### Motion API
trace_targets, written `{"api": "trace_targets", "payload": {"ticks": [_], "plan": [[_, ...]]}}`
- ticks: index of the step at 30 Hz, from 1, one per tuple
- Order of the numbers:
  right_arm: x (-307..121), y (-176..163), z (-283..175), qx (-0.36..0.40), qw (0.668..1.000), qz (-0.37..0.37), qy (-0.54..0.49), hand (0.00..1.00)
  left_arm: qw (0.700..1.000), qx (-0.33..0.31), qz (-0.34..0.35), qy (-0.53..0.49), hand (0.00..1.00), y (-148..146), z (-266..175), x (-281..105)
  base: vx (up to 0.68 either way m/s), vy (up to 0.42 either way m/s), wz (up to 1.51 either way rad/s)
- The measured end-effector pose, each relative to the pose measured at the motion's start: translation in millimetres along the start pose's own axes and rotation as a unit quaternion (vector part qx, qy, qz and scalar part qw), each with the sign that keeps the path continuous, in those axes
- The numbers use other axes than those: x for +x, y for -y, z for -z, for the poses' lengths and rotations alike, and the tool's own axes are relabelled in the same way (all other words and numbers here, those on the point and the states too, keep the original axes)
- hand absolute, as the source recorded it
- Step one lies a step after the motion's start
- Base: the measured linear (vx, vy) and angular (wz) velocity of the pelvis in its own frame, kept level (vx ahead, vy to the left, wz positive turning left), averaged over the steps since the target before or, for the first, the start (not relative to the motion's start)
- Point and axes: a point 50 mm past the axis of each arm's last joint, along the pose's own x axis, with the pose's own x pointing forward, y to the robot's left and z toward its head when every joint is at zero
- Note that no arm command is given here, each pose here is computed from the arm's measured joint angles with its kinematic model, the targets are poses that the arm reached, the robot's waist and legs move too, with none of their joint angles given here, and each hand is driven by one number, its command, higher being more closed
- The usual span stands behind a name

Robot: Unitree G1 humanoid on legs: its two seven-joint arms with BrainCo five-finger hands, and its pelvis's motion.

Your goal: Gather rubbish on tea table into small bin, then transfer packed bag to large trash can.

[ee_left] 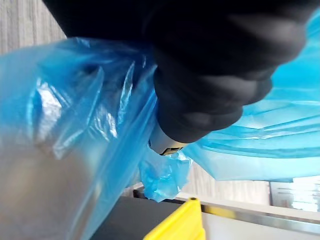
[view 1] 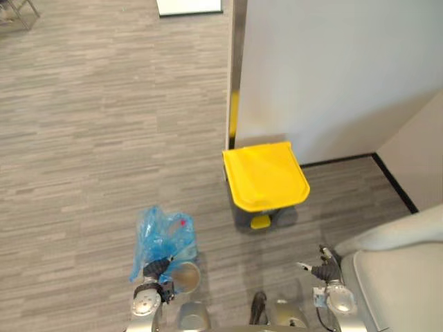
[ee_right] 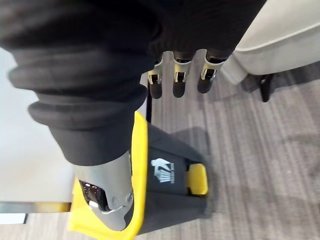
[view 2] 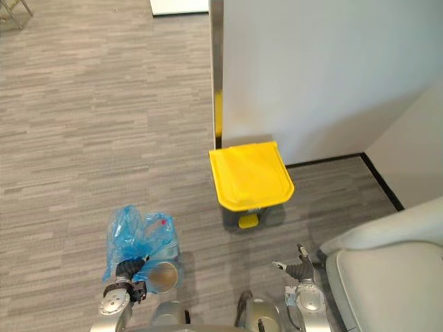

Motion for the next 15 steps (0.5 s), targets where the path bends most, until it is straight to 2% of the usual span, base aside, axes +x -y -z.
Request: {"api": "trace_targets", "payload": {"ticks": [3,8,15], "plan": [[2.3,-5.1,-5.1,0.016,1.000,0.000,0.006,0.00,1.000,0.001,0.006,-0.004,1.00,3.2,2.7,-2.1,0.26,0.216,-0.55],[-5.7,-7.4,12.0,0.021,0.999,0.003,-0.027,0.00,1.000,0.013,0.009,-0.007,1.00,1.3,2.9,1.2,0.17,0.163,-0.23],[-4.8,-4.9,14.3,0.009,0.999,0.000,-0.032,0.00,0.999,0.029,-0.001,-0.027,1.00,-11.2,14.4,-6.1,0.01,0.033,-0.40]]}}
